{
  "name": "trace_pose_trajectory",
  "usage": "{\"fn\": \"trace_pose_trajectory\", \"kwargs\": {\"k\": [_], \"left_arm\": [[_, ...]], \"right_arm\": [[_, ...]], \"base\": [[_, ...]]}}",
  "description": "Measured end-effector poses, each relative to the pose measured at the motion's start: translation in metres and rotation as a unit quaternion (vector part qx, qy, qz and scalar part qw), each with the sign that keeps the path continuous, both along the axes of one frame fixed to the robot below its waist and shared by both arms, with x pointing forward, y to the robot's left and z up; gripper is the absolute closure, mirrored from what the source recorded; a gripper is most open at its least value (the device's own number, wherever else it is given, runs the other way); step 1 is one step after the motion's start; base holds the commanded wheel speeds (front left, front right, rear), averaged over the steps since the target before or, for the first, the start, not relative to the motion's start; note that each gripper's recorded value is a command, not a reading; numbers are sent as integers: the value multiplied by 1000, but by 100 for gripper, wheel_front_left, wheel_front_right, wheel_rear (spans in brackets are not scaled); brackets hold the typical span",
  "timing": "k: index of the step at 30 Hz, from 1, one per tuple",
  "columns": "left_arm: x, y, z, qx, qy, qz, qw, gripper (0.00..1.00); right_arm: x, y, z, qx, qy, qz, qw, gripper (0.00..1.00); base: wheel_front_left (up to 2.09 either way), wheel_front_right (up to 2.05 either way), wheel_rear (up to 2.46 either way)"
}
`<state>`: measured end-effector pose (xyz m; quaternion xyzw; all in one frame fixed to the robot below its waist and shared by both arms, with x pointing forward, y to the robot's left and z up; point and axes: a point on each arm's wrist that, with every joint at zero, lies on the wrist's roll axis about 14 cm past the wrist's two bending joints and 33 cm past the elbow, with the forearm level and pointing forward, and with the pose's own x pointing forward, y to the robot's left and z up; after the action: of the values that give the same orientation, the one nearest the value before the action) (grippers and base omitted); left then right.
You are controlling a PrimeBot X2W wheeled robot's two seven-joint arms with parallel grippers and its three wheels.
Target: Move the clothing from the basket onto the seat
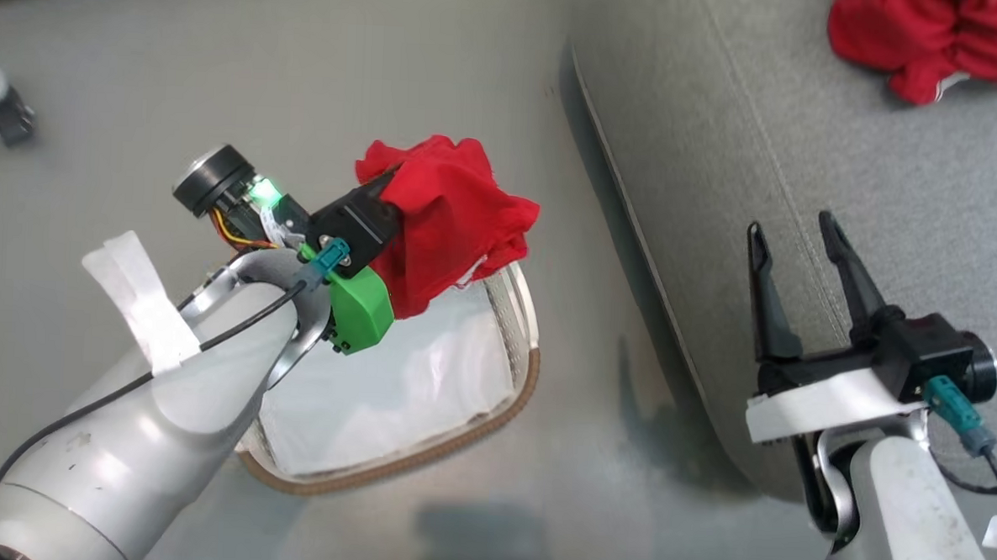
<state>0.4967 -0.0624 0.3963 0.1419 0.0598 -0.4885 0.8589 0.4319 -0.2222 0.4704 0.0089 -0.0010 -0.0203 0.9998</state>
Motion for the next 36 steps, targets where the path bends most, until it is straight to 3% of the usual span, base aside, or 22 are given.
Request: {"fn": "trace_pose_trajectory", "kwargs": {"k": [7, 16, 30, 36], "left_arm": [[6, 13, 110, -19, -113, 15, 993, 100], [-19, 18, 233, -38, -234, 24, 971, 100], [-61, 11, 291, -55, -277, 17, 959, 100], [-77, 6, 298, -61, -283, 3, 957, 100]], "right_arm": [[-22, 30, 32, 13, -36, 39, 998, 0], [-36, 78, 89, 13, -111, 113, 987, 0], [-35, 171, 136, 3, -157, 259, 953, 0], [-19, 169, 140, -22, -150, 256, 955, 0]], "base": [[0, 0, 0], [0, 0, 0], [0, 0, 0], [0, 0, 0]]}}
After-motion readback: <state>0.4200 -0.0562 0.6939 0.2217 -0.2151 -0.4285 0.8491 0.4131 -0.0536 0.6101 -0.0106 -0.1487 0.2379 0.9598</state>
